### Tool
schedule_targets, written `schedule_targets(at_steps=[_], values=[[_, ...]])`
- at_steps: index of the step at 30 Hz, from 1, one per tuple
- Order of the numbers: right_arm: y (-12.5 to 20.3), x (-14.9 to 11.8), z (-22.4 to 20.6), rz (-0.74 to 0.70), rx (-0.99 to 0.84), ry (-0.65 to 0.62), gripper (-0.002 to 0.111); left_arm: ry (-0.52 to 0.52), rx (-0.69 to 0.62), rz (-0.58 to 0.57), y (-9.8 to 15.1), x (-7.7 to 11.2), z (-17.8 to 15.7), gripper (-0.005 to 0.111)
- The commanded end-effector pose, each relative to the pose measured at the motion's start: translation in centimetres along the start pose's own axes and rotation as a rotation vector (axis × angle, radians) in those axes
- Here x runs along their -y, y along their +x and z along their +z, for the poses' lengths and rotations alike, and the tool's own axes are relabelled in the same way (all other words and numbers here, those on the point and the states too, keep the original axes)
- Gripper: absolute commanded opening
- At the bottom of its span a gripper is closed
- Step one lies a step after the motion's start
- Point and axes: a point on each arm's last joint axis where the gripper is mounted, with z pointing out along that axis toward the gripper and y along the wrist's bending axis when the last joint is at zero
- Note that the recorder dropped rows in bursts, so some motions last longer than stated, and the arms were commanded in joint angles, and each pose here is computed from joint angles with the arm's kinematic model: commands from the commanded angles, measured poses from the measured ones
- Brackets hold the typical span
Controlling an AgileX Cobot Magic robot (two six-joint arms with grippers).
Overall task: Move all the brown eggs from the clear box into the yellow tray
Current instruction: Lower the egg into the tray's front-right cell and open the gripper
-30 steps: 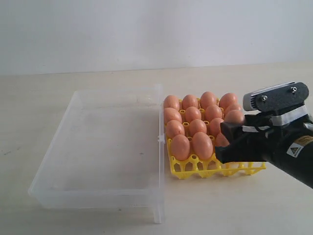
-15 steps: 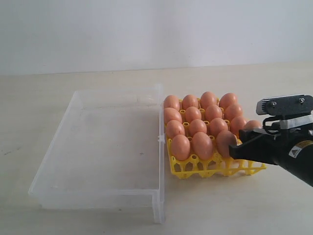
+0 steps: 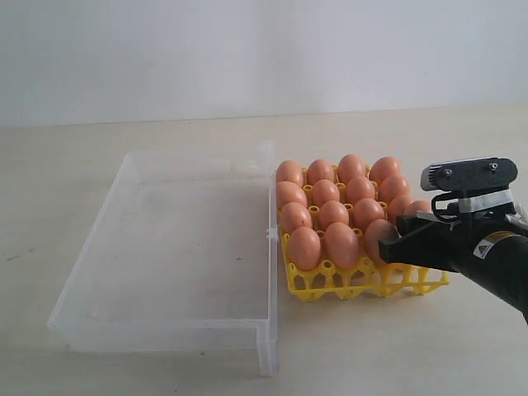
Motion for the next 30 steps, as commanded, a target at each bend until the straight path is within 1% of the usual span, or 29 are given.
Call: schedule_targets(at_steps=[1,16,18,21,25,28,30], values=[[-0.4,0.5,0.2,0.008,0.02,0.019,0.0,-0.002,0.018,-0.005,-0.2,0.0,-0.1,0.0],[-0.1,0.7,0.2,0.015,-0.009,0.027,0.001,-0.002,0.018,-0.005,-0.2,0.0,-0.1,0.0],[0.0,0.7,0.2,0.015,-0.017,0.026,0.005,-0.002,0.018,-0.005,-0.2,0.0,-0.1,0.0],[0.3,0.6,0.3,0.012,-0.04,0.023,0.014,-0.002,0.018,-0.005,-0.2,0.0,-0.1,0.0],[0.9,0.6,0.6,0.004,-0.078,0.02,0.031,-0.002,0.018,-0.005,-0.2,0.0,-0.1,0.0],[0.9,0.6,0.6,0.004,-0.072,0.021,0.046,-0.002,0.018,-0.005,-0.2,0.0,-0.1,0.0],[0.8,0.6,0.6,0.01,-0.066,0.026,0.05,-0.002,0.018,-0.005,-0.2,0.0,-0.1,0.0]])
